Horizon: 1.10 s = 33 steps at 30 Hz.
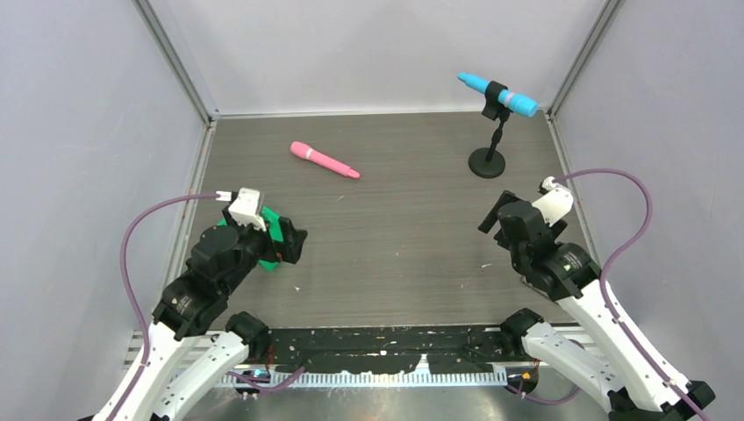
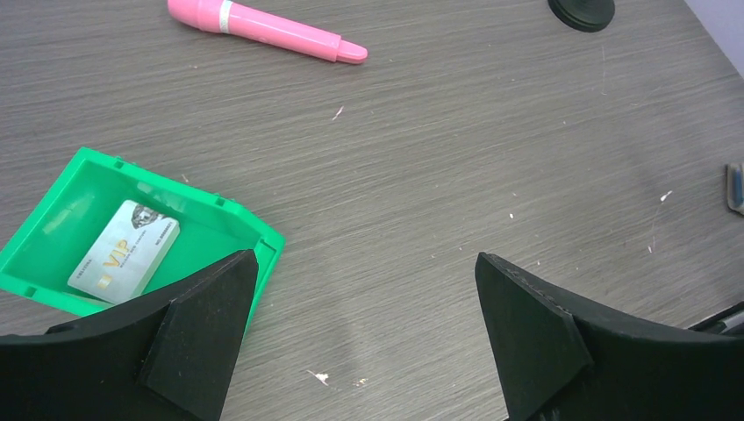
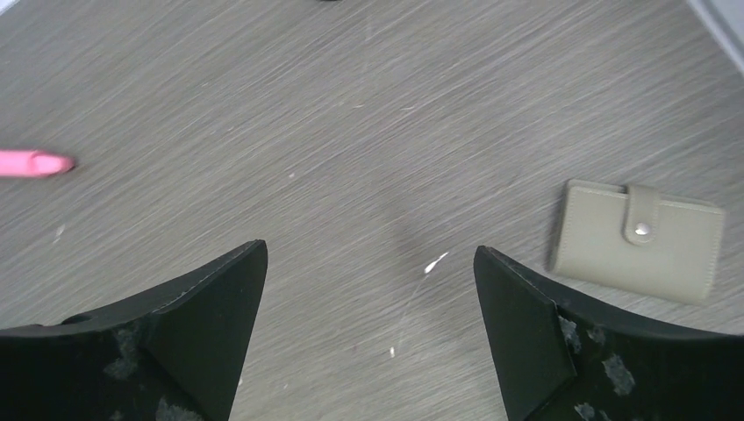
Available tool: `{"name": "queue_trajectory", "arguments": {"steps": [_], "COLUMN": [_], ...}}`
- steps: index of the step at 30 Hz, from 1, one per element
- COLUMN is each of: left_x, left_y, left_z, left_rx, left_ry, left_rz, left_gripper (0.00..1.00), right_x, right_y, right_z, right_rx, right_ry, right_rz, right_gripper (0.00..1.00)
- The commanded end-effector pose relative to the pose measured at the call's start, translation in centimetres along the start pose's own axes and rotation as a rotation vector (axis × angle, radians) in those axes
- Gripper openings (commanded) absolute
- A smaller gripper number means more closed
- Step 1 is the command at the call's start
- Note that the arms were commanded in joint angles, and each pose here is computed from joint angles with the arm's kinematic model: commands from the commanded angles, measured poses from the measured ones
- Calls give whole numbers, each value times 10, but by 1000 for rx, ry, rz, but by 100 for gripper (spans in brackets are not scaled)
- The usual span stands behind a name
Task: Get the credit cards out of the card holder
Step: Move the card holder to the center of the board.
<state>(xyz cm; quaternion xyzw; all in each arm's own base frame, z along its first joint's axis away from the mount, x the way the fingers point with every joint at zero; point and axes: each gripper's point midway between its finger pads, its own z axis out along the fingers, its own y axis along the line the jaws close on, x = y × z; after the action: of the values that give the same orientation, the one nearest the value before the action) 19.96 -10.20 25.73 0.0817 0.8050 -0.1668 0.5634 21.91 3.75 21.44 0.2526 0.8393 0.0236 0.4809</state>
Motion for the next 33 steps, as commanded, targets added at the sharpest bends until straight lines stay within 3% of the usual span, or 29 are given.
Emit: {"name": "queue_trajectory", "arguments": {"steps": [1, 2, 3, 5, 16, 24, 33], "left_x": [-12, -12, -12, -11, -12, -6, -5], "left_y": [-11, -12, -12, -12, -11, -15, -10], "left_z": [-1, -2, -2, -3, -5, 1, 3], "left_rx": [57, 58, 59, 60, 59, 68, 44], "left_ry": [-39, -39, -38, -38, -55, -11, -12], "left_rz": [-12, -14, -15, -16, -8, 4, 5], "left_gripper": [99, 99, 99, 99, 99, 99, 99], "right_x": [-13, -13, -14, -12, 24, 57, 89], "right_y": [-19, -24, -29, -43, -115, -140, -161], "right_z": [17, 19, 23, 30, 83, 120, 130], "right_rx": [168, 203, 247, 337, 685, 737, 812], "right_ry": [-95, -97, -98, -78, 173, 334, 481], "right_rz": [-7, -24, -41, -78, -145, -122, -28], "right_gripper": [89, 83, 71, 65, 62, 60, 64]}}
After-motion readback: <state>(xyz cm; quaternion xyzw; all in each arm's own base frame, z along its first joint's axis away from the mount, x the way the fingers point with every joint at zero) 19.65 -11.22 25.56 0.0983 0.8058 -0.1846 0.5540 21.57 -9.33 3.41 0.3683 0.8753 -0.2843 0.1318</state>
